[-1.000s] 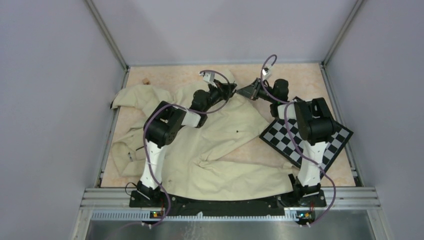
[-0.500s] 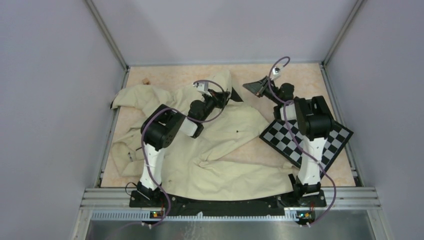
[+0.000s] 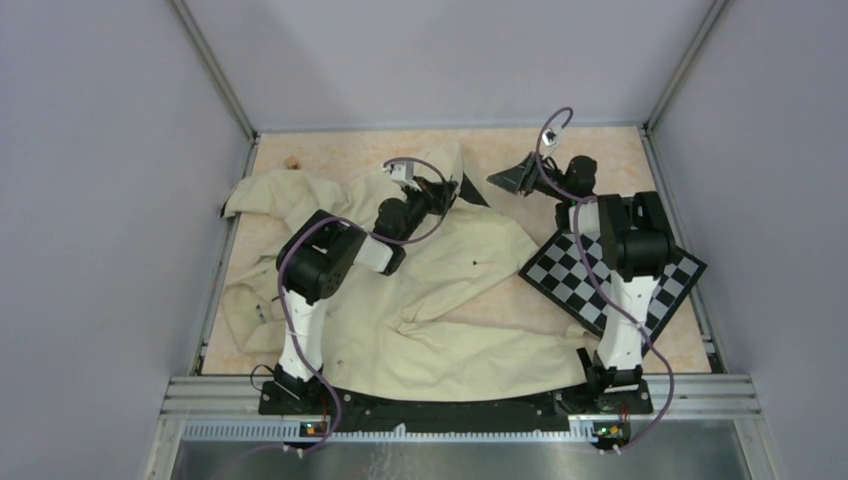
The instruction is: Zip up the jacket
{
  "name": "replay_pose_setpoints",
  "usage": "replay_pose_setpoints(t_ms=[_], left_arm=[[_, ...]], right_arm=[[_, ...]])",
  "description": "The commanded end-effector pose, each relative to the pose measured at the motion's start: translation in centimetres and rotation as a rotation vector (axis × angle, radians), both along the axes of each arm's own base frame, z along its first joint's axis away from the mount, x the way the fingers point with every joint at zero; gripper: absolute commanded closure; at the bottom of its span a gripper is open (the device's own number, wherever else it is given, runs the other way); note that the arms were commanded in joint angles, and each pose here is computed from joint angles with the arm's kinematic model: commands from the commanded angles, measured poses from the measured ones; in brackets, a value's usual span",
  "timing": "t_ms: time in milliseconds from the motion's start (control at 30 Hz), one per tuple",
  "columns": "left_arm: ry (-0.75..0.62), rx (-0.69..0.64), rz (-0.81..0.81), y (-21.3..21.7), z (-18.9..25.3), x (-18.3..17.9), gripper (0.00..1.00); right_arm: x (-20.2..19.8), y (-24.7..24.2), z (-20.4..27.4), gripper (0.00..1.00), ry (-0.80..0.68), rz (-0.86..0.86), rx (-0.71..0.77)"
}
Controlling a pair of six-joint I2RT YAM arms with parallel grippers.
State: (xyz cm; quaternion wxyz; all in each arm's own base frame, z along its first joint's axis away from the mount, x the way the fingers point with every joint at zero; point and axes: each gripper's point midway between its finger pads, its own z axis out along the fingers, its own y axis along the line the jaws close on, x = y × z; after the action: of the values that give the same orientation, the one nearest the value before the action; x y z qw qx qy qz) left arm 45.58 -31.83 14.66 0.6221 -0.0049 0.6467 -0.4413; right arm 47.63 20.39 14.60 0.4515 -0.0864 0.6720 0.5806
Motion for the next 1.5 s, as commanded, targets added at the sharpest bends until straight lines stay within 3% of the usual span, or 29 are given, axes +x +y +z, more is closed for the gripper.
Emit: replay_pose_setpoints(t_ms=[0,100,300,400,667,800,900,1000,1100,1467], left_arm=[[-0.072,-0.052,-0.030,-1.3,3.9,0.8,0.94],[-0.080,-0.051,-0.040,-1.9,4.1,1.4,0.95],[-0.090,-0.048,-0.050,-2.3,4.4,1.7,0.96],[-0.085,-0.053,-0.055,-2.4,4.2,1.7,0.96],[-0.094,-0.052,-0.053,-2.4,4.5,1.9,0.97],[-0.099,-0.054,-0.054,-2.4,4.8,1.9,0.97],[-0.100,-0.056,-0.054,-2.4,5.0,1.9,0.97],[-0.100,-0.063,-0.059,-2.5,5.1,1.8,0.97],[-0.098,-0.073,-0.066,-2.5,5.3,1.6,0.96],[-0.039,-0.060,0.018,0.5,5.5,-0.8,0.70]], right_arm=[[-1.8,2.0,2.7,0.44,-0.208,0.112,-0.222],[-2.3,4.2,1.4,0.27,-0.237,0.149,-0.350],[-2.7,5.9,1.2,0.31,-0.255,0.181,-0.376],[-2.8,6.4,0.7,0.37,-0.245,0.200,-0.383],[-3.1,6.9,0.5,0.68,-0.229,0.235,-0.357],[-3.0,6.8,0.2,0.61,-0.223,0.231,-0.362],[-3.0,7.0,0.2,0.61,-0.220,0.238,-0.350],[-3.1,7.3,0.2,0.74,-0.216,0.257,-0.337],[-2.7,7.5,0.2,1.00,-0.211,0.249,-0.327],[-2.0,7.0,1.9,1.00,-0.280,0.166,-0.330]])
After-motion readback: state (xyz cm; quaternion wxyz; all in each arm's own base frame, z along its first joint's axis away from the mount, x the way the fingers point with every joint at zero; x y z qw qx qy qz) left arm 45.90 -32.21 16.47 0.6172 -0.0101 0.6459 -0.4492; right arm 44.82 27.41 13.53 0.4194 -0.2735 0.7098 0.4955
